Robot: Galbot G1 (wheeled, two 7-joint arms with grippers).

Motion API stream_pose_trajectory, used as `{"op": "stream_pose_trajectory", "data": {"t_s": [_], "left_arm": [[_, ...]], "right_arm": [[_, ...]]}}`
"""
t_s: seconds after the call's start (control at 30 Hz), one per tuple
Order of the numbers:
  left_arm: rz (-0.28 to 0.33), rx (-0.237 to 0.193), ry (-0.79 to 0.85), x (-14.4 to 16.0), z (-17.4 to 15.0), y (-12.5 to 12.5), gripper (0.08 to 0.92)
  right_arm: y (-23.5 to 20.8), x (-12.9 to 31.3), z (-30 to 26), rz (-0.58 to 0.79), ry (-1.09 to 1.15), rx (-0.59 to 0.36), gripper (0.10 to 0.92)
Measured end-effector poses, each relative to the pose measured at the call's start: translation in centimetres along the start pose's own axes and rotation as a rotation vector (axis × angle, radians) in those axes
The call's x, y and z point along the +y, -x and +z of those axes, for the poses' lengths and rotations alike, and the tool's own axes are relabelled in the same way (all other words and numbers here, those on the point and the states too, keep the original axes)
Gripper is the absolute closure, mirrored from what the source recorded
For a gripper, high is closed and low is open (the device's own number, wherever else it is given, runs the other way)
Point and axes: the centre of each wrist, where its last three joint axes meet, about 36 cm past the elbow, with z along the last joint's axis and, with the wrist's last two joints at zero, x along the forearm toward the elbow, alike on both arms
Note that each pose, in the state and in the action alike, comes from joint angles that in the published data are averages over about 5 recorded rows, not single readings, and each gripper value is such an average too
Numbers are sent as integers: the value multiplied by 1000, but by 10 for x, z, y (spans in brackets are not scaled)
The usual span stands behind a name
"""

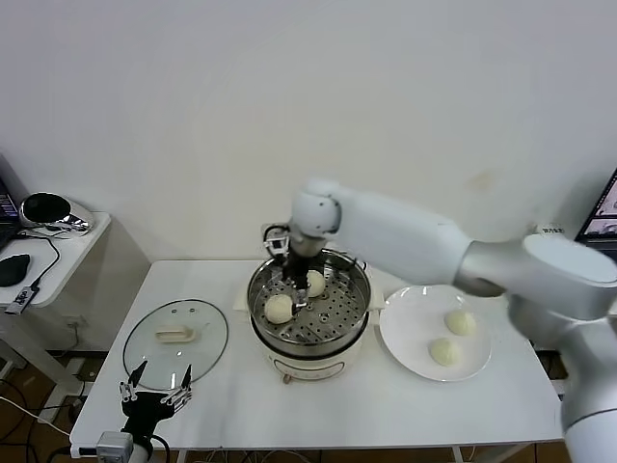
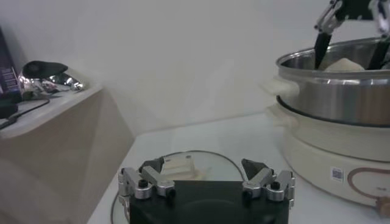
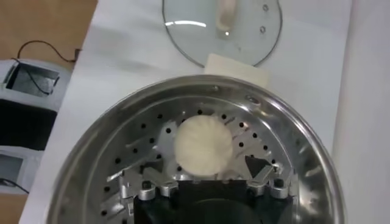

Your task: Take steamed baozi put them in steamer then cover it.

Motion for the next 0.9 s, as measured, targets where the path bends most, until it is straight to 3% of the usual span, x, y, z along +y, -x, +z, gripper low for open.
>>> {"op": "stream_pose_trajectory", "data": {"t_s": [0.23,0.4,0.9], "left_arm": [[24,4,1,-2,-2,-3,177],[43,10,-11,-4,-5,-6,177],[67,33,-24,-8,-5,-11,177]], "right_arm": [[-57,28,74,44,16,2,200],[-74,56,136,74,63,18,200],[-22,131,261,54,215,79,200]]}}
